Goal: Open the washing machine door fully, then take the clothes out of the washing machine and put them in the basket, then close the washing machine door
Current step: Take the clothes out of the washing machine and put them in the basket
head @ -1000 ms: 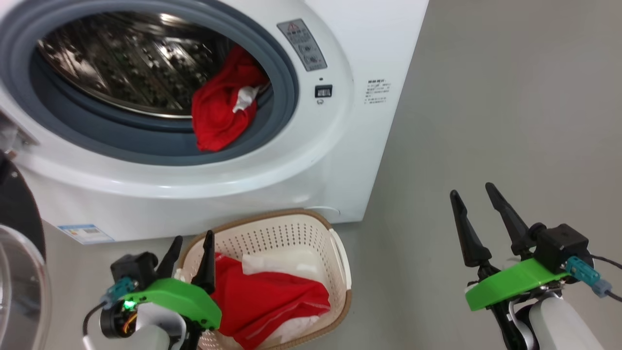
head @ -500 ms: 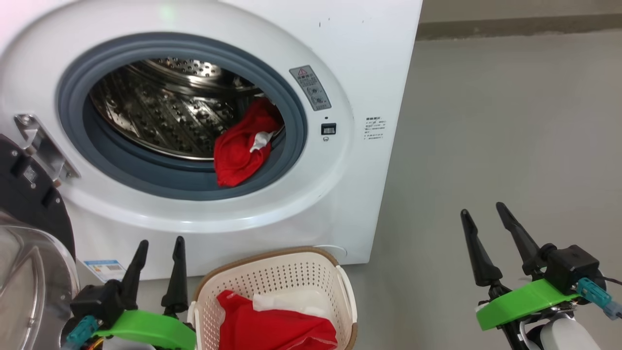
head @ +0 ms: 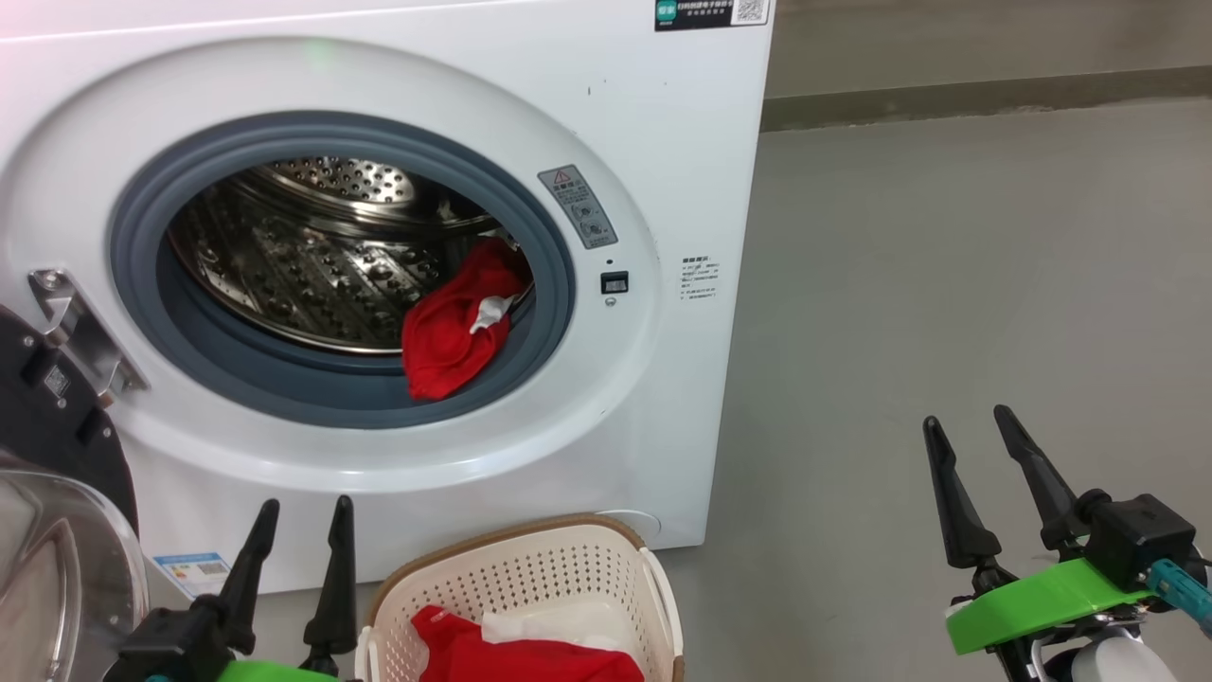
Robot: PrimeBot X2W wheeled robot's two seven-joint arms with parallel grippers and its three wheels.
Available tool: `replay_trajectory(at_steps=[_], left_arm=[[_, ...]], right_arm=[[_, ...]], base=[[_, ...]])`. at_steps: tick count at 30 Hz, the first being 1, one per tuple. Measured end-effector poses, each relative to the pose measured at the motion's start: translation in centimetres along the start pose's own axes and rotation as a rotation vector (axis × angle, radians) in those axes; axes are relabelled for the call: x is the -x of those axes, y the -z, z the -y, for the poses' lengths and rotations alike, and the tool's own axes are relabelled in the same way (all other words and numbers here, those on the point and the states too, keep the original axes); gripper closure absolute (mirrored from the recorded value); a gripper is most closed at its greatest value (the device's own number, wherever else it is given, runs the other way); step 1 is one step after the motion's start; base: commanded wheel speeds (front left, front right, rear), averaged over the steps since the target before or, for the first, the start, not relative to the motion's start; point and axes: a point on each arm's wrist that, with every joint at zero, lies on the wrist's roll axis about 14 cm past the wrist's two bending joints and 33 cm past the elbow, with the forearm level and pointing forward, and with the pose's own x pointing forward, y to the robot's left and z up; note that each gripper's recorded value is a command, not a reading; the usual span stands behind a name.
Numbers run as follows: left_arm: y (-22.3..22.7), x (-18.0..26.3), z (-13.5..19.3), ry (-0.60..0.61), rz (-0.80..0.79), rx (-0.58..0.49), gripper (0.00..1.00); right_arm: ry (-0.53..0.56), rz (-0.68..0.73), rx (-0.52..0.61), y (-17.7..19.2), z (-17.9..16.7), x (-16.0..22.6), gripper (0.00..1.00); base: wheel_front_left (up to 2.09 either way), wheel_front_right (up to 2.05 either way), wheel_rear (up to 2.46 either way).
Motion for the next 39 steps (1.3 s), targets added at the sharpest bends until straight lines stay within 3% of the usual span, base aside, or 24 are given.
replay_trajectory(at_steps=[31,39], left_arm=[[1.5,0.8,0.5,0.014,-0.042,0.012,0.00],[1.2,-1.3,0.7,0.019,-0.028,0.015,0.00]], right_arm=[[0.045,0.033,0.008,-1.2,1.6,1.3,0.00],[0.047,0.009,0.009,-0.3,1.5,0.7,0.00]], base=[[0.00,0.00,0.00],[0.00,0.00,0.00]])
